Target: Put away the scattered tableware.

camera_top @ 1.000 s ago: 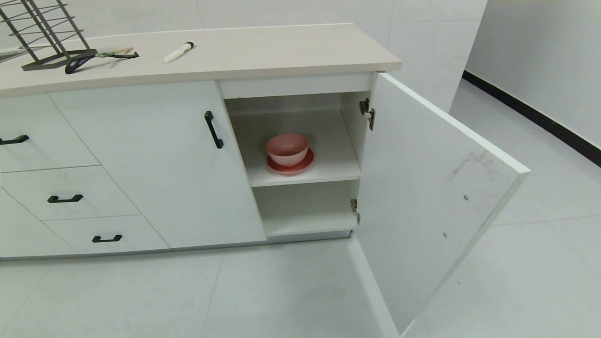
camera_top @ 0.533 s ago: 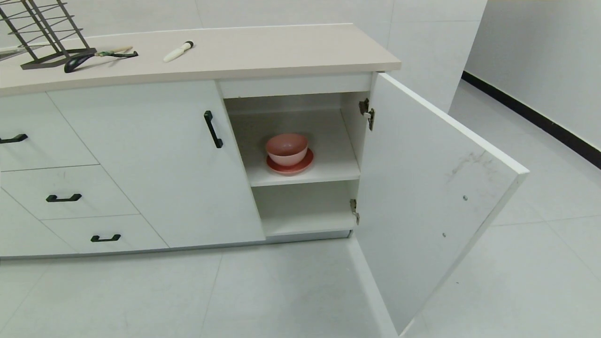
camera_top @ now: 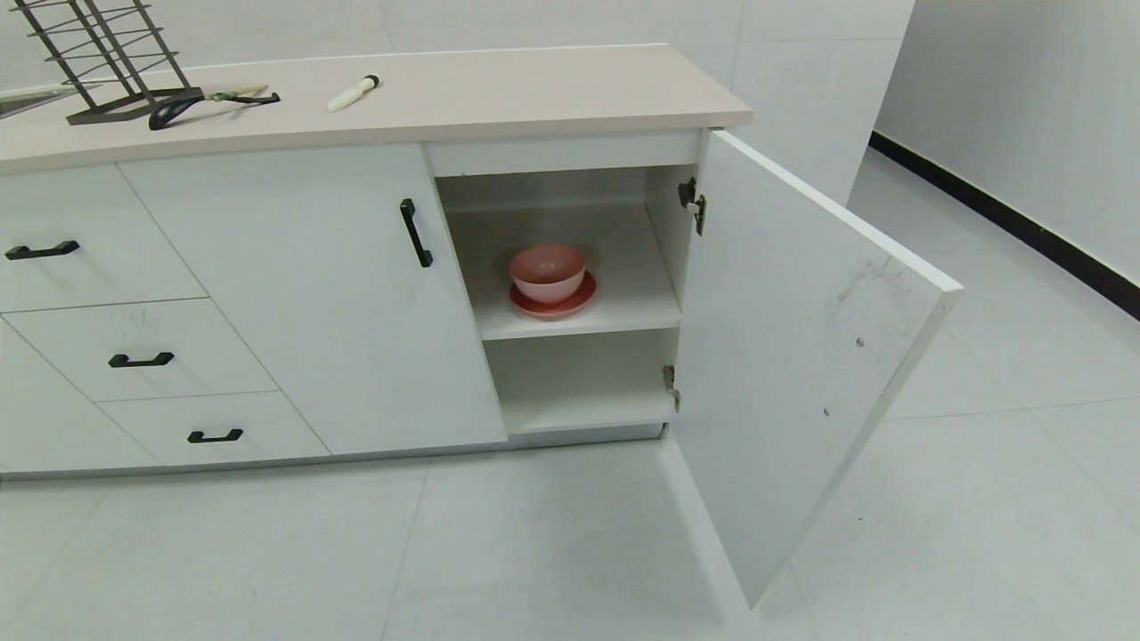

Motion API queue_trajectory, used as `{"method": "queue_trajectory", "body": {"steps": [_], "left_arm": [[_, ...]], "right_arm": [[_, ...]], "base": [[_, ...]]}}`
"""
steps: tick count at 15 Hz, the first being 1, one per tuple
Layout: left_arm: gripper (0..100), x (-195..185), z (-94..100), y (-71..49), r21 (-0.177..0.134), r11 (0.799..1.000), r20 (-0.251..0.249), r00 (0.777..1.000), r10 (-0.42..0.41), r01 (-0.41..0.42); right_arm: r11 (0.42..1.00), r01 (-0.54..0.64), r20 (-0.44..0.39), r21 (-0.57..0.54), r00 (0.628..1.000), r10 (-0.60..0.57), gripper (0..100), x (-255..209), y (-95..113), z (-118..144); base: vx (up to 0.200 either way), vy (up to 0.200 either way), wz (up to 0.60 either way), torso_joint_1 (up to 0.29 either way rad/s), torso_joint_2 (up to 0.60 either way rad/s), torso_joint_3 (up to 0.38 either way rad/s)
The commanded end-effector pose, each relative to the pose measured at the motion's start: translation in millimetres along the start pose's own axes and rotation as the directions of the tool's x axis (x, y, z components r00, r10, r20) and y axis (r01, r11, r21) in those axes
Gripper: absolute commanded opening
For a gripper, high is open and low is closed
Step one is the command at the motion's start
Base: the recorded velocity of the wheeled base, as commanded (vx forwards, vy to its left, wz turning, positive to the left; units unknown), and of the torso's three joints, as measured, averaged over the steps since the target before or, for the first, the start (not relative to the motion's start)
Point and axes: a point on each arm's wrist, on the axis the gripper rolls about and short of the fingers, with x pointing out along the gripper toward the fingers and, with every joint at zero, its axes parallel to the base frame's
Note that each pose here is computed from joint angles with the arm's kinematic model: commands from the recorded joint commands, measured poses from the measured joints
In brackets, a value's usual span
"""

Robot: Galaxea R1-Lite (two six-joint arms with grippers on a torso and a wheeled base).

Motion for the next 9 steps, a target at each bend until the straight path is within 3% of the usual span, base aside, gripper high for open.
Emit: {"method": "queue_trajectory", "body": {"steps": [1, 2, 4, 6, 9], "left_arm": [[100, 0, 0.1, 0.0, -0.001, 1.0, -0.001, 1.0, 0.001, -0.001], [100, 0, 0.1, 0.0, -0.001, 1.0, -0.001, 1.0, 0.001, -0.001], [100, 0, 0.1, 0.0, -0.005, 1.0, -0.001, 1.0, 0.002, -0.002], [100, 0, -0.1, 0.3, -0.027, 1.0, -0.001, 1.0, 0.013, -0.013], [100, 0, 0.0, 0.3, -0.025, 1.0, 0.001, 1.0, 0.014, -0.014]], "right_arm": [[0.992, -0.124, -0.056, 0.002, 0.991, 0.124, 0, 73, -8, 22], [0.99, -0.141, -0.043, 0.002, 0.989, 0.141, 0, 96, -9, 21], [0.969, -0.246, -0.096, 0.017, 0.965, 0.246, 0, 129, -9, 10], [0.967, -0.255, -0.143, 0.014, 0.956, 0.255, 0, 144, -9, 2], [0.963, -0.27, -0.162, 0.003, 0.95, 0.267, 0, 171, -11, -2]], "base": [[0.0, 0.0, 0.0, 0.0, 0.0, 0.0], [0.0, 0.0, 0.0, 0.0, 0.0, 0.0], [0.0, 0.0, 0.0, 0.0, 0.0, 0.0], [0.0, 0.0, 0.0, 0.0, 0.0, 0.0], [0.0, 0.0, 0.0, 0.0, 0.0, 0.0]]}}
